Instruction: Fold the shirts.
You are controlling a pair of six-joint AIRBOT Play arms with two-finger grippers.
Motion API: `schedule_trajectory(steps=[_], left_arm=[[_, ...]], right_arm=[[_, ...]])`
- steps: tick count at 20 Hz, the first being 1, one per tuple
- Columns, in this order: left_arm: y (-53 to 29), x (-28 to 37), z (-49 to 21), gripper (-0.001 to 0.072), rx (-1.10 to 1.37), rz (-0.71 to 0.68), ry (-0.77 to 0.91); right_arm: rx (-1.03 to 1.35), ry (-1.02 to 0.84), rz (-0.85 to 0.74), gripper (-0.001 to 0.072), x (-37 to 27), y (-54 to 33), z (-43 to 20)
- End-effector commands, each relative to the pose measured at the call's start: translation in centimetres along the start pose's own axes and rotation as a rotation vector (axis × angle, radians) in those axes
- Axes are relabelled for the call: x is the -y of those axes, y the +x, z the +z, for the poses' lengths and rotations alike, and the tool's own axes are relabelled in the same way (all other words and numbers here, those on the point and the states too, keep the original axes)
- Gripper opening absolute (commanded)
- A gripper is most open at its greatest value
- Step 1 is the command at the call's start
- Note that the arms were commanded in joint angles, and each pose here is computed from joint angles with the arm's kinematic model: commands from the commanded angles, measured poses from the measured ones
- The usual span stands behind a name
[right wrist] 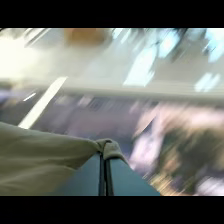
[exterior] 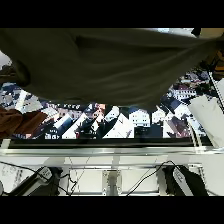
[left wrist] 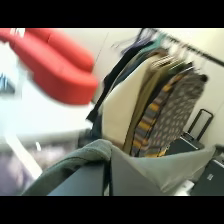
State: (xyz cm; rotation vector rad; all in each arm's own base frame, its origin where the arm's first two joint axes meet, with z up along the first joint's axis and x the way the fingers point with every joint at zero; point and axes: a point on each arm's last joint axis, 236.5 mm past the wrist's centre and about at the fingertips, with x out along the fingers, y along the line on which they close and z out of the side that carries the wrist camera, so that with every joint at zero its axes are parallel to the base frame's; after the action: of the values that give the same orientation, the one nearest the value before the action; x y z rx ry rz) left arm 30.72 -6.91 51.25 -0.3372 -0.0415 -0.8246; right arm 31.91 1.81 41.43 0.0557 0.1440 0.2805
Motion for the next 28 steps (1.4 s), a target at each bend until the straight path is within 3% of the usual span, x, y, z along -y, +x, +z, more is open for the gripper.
schedule_trajectory(steps=[1,5,9,14,17,20,24,28], left_arm=[[-0.5,9.4,3.7,0.001,0.054,-0.056,0.143],[-1.3,15.1,3.4,0.001,0.065,-0.032,0.221],[-2.2,14.7,1.7,0.001,0.008,0.165,0.283],[-4.5,3.0,-1.4,0.0011,-0.11,0.494,0.132],[-4.7,-4.8,-6.9,0.001,-0.201,0.522,-0.11],[-3.7,-10.6,-14.9,0.0011,-0.336,0.479,-0.319],[-0.5,-19.6,-24.2,0.001,-0.408,0.519,-0.386],[3.6,-28.8,-31.4,0.0011,-0.392,0.633,-0.438]], right_arm=[[0.15,-0.174,-0.207,0.0019,-1.7,-7.6,6.2],[0.232,-0.3,-0.412,0.0019,-2.7,-14.6,8.7],[0.148,-0.279,-0.399,0.0018,-2.6,-15.0,6.7],[-0.093,-0.168,-0.424,0.0018,3.2,-9.2,1.0],[-0.282,-0.058,-0.445,0.0019,7.4,-5.1,-4.4],[-0.431,0.08,-0.309,0.0019,8.2,1.1,-10.5],[-0.523,0.239,-0.228,0.0019,10.7,9.1,-17.9],[-0.535,0.25,-0.2,0.0019,11.4,18.0,-24.1]])
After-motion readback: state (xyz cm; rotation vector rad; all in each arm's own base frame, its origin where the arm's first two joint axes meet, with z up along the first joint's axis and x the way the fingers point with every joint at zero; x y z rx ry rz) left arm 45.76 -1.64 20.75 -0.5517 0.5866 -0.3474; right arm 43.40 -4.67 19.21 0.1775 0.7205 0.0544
